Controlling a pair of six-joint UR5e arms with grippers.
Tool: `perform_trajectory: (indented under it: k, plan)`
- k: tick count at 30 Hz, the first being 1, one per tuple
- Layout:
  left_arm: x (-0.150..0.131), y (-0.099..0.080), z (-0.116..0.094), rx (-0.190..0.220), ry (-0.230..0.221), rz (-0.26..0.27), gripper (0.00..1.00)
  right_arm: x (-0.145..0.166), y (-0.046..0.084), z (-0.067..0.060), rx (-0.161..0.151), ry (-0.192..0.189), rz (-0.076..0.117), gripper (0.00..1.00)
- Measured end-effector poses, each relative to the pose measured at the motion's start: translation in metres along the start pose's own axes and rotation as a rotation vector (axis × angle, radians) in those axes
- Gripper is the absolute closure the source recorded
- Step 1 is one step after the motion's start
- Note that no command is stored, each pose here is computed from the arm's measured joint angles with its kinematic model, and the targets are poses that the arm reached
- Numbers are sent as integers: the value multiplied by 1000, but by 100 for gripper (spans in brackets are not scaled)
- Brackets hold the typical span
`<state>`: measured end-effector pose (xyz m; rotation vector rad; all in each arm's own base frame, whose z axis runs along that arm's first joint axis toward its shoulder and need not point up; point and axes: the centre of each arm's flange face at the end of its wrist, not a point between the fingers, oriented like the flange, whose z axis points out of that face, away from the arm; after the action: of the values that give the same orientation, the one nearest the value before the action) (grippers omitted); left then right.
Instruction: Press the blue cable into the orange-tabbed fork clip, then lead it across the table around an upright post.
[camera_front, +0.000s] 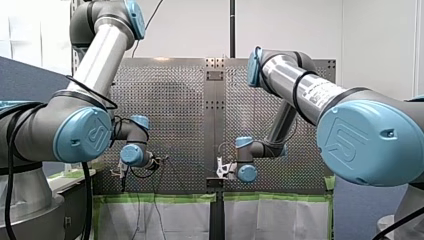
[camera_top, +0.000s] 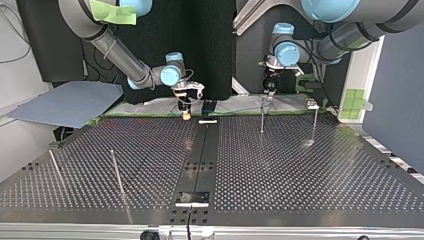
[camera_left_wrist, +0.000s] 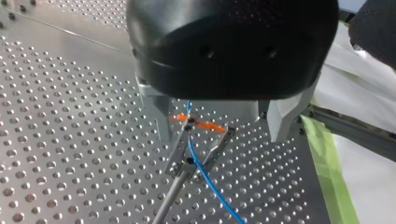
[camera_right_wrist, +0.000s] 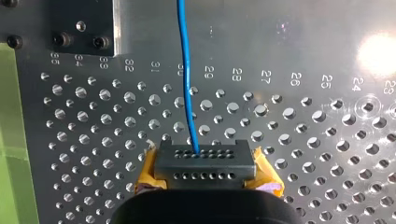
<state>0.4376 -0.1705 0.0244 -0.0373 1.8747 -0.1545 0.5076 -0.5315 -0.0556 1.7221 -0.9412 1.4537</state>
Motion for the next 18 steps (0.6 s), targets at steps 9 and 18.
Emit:
perform_trajectory:
  k: [9,18]
  plan:
    - [1,-7,-1,15,-5,13,0,0,0,0,1,0,3,100]
    - [2,-11,-3,20,-1,20,0,0,0,0,6,0,6,100]
